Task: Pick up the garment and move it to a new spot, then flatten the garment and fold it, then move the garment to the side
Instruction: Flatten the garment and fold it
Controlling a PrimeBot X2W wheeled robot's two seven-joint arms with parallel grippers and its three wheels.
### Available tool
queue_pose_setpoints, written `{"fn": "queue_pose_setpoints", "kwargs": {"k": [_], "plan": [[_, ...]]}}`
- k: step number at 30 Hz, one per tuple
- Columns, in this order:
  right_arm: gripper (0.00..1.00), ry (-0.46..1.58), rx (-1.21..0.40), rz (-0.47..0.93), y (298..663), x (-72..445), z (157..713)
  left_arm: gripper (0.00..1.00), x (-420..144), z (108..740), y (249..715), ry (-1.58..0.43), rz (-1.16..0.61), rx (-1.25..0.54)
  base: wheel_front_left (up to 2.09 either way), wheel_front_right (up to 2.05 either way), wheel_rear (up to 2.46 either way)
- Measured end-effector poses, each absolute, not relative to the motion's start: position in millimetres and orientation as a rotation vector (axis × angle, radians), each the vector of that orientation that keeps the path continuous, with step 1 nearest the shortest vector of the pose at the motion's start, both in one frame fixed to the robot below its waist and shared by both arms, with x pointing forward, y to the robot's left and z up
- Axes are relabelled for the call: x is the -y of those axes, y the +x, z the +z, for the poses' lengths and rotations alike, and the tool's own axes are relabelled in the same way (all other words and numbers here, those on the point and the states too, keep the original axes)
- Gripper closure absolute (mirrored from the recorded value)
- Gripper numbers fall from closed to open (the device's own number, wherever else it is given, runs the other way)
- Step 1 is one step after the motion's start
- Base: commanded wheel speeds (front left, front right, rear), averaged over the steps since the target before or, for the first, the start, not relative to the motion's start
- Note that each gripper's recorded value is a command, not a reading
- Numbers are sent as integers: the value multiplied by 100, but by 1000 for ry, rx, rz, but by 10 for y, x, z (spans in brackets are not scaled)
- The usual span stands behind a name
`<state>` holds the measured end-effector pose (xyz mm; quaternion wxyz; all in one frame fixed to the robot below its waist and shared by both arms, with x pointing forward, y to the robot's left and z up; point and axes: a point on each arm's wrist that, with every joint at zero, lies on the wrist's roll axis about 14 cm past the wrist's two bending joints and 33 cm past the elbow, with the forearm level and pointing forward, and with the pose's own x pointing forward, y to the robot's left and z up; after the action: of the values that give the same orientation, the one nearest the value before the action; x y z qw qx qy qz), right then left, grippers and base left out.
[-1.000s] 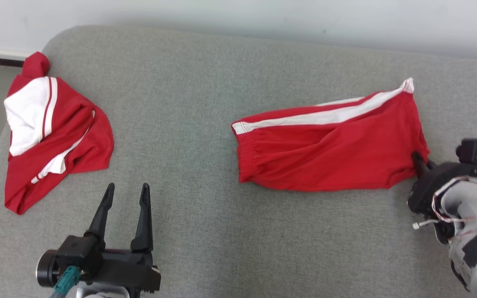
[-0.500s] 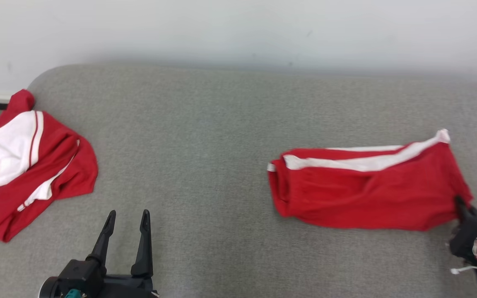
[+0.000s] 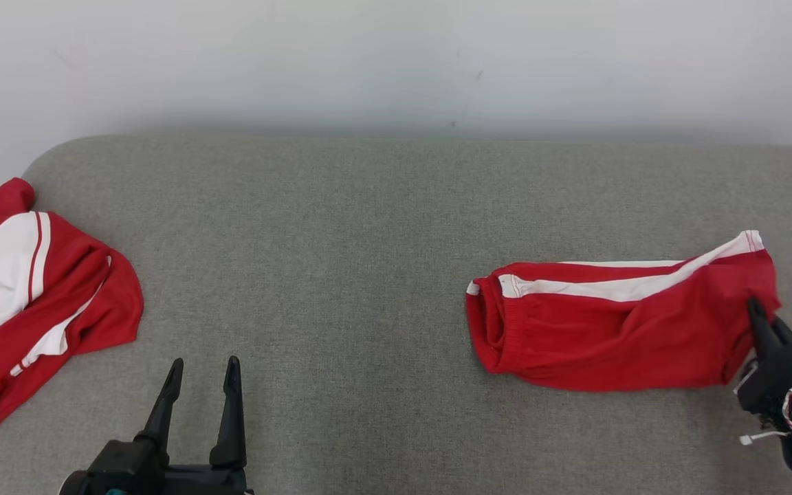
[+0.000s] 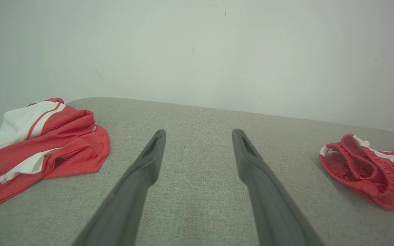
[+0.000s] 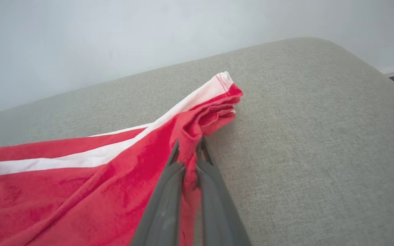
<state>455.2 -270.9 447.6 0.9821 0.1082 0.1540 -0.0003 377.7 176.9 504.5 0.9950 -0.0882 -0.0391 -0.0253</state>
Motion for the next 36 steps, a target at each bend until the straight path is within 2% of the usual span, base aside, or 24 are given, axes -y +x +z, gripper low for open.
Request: {"fn": "queue_pose_setpoints", "kwargs": {"k": [9,20,27,32,36], "plan": [[100,260,-212,217,4544,1977,4740,0,-1742,5104,3753,-181,-59,96,0,0,0],[100,300,-238,493,4287,918,4686,0,-1870,5113,3668,-192,-13,101,0,0,0],[100,323,-244,572,4188,588,4726,0,-1968,5103,3605,-193,19,100,0,0,0],[100,238,-311,615,3981,495,4502,0,-1984,5104,3570,-197,26,100,0,0,0],[100,242,-336,594,3894,515,4406,0,-2003,5110,3553,-197,35,102,0,0,0]]}}
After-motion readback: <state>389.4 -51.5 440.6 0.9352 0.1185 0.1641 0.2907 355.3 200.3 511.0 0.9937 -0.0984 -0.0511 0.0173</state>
